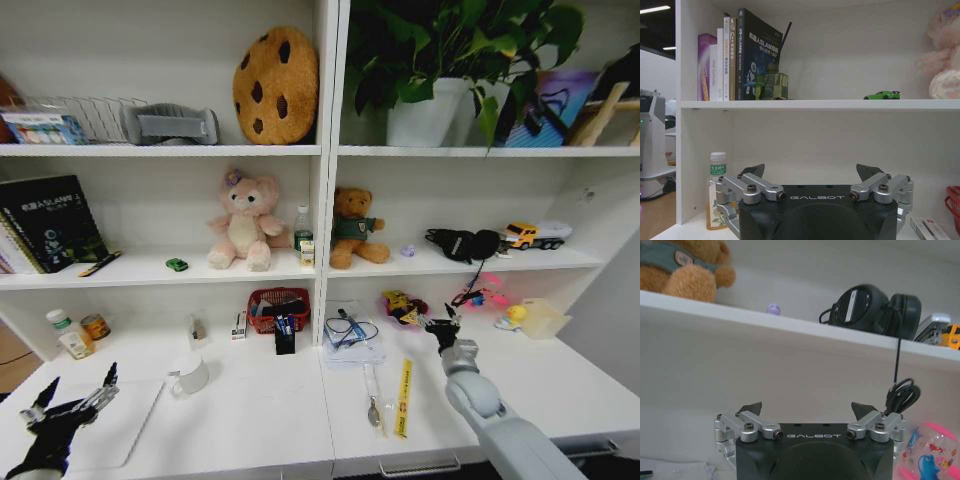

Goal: Organize the objects on the table.

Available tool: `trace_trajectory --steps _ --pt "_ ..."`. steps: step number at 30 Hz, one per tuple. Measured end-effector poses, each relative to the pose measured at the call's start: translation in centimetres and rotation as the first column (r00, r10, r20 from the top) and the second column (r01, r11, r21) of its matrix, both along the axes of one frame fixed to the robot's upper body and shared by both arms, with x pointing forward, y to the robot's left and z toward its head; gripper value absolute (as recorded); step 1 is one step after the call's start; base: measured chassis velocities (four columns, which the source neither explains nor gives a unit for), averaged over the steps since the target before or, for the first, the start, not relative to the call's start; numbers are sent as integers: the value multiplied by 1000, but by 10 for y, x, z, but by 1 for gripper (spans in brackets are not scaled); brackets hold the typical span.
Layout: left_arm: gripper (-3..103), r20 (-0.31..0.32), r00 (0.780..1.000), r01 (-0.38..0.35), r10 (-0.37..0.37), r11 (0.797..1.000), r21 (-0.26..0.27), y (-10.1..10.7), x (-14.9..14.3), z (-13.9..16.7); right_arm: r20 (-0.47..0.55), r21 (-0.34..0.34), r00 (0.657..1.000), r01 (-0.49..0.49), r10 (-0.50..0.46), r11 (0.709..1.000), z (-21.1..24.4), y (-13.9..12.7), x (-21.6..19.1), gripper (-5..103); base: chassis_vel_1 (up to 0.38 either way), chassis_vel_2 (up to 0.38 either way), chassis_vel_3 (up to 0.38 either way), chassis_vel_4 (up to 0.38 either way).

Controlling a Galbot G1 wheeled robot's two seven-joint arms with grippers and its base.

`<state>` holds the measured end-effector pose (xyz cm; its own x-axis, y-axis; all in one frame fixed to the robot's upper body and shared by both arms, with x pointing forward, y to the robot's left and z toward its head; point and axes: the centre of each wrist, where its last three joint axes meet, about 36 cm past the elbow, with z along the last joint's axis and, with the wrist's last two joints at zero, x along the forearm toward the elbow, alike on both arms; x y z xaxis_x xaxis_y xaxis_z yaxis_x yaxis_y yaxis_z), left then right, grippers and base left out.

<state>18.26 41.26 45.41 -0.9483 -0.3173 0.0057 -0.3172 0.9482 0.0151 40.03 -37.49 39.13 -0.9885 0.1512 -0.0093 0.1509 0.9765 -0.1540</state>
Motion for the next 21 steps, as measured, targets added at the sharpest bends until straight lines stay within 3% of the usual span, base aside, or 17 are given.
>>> trace_trajectory --steps 4,7,13,21 --pt "100 0 1000 0 0 1000 0 0 0 0 35 -3 999 -40 40 999 12 -5 -26 100 0 0 0 0" --pt "100 0 1000 0 0 1000 0 0 0 0 54 -12 998 -42 42 999 21 -11 -42 100 0 0 0 0" --pt "100 0 1000 0 0 1000 0 0 0 0 89 -60 993 -67 72 996 41 -20 -133 100 0 0 0 0" --pt "100 0 1000 0 0 1000 0 0 0 0 56 -58 997 -45 48 997 29 -18 -162 100 0 0 0 0"
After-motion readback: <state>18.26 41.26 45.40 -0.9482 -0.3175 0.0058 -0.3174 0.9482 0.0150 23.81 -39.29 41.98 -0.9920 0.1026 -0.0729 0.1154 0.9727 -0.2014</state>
